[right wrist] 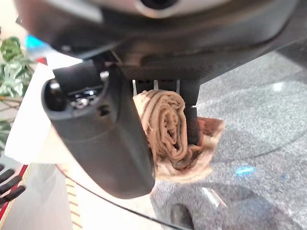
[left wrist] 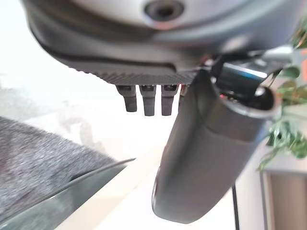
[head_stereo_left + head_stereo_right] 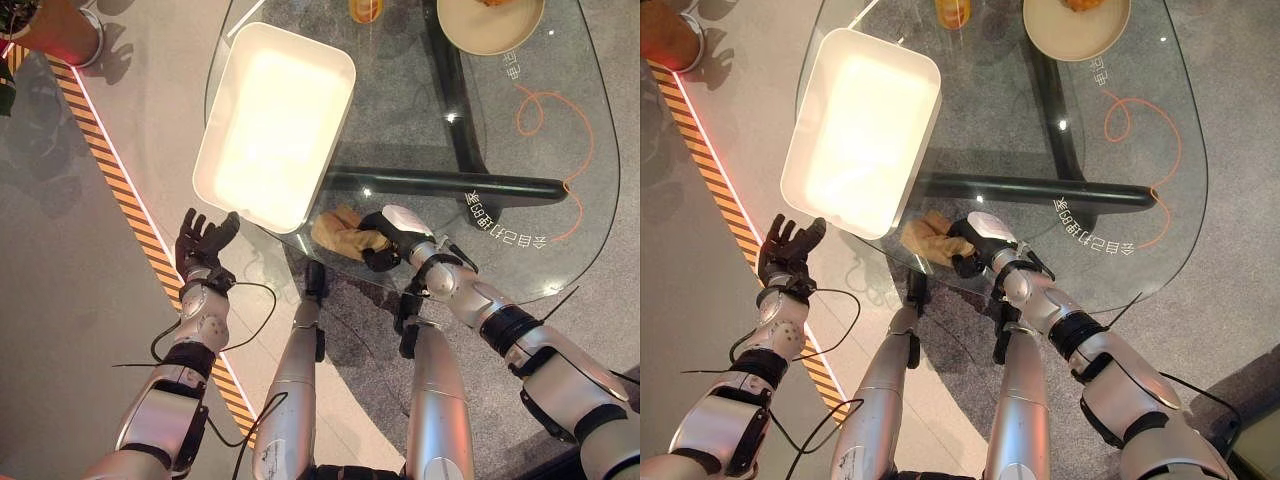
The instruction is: Wipe the table with a cloth and put it in the basket.
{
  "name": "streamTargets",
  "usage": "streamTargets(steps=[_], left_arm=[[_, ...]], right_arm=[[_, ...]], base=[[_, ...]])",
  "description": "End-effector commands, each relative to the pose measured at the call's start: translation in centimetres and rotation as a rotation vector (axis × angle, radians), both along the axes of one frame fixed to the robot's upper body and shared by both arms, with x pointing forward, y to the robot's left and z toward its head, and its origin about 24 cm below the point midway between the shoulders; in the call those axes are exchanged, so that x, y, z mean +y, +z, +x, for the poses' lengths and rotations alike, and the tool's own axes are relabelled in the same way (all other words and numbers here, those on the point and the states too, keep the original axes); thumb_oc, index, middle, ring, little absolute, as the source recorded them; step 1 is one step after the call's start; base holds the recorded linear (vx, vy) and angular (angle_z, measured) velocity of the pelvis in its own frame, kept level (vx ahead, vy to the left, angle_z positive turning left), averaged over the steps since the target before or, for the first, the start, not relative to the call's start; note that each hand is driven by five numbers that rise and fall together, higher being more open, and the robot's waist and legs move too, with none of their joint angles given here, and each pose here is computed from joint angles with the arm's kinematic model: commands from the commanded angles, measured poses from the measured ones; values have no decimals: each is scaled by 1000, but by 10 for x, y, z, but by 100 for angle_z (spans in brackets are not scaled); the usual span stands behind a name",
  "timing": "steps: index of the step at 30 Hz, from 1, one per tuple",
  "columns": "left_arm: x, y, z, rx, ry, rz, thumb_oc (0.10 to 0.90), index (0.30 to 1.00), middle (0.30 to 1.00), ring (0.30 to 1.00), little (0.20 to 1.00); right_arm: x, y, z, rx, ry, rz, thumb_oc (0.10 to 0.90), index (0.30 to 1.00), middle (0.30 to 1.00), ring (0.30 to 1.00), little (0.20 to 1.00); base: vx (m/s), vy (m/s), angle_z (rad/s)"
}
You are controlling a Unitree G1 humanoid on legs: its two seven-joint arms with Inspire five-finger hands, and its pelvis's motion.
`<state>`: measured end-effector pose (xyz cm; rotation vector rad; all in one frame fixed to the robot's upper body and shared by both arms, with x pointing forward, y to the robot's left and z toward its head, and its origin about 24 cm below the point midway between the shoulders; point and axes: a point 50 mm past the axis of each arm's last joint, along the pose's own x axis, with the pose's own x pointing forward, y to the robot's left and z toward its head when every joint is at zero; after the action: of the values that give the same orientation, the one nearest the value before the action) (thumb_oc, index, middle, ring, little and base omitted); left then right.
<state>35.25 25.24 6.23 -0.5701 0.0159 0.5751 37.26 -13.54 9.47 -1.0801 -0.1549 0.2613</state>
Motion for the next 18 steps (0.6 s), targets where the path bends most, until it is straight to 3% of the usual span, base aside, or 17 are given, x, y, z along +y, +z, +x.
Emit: streamTargets(steps=[1, 9, 18], left_arm=[[54, 21, -15, -64, 268, 59, 800, 900, 900, 900, 900], [67, 25, -32, -123, 432, 66, 800, 900, 900, 900, 900], [76, 42, -49, -273, 500, 110, 800, 900, 900, 900, 900]], right_arm=[[4, 45, 7, -252, -98, 249, 100, 300, 300, 300, 200], [-23, 67, 2, -429, -250, 420, 100, 300, 300, 300, 200], [-46, 72, -18, -564, -332, 574, 100, 300, 300, 300, 200]], base=[[0, 0, 0], [0, 0, 0], [1, 0, 0]])
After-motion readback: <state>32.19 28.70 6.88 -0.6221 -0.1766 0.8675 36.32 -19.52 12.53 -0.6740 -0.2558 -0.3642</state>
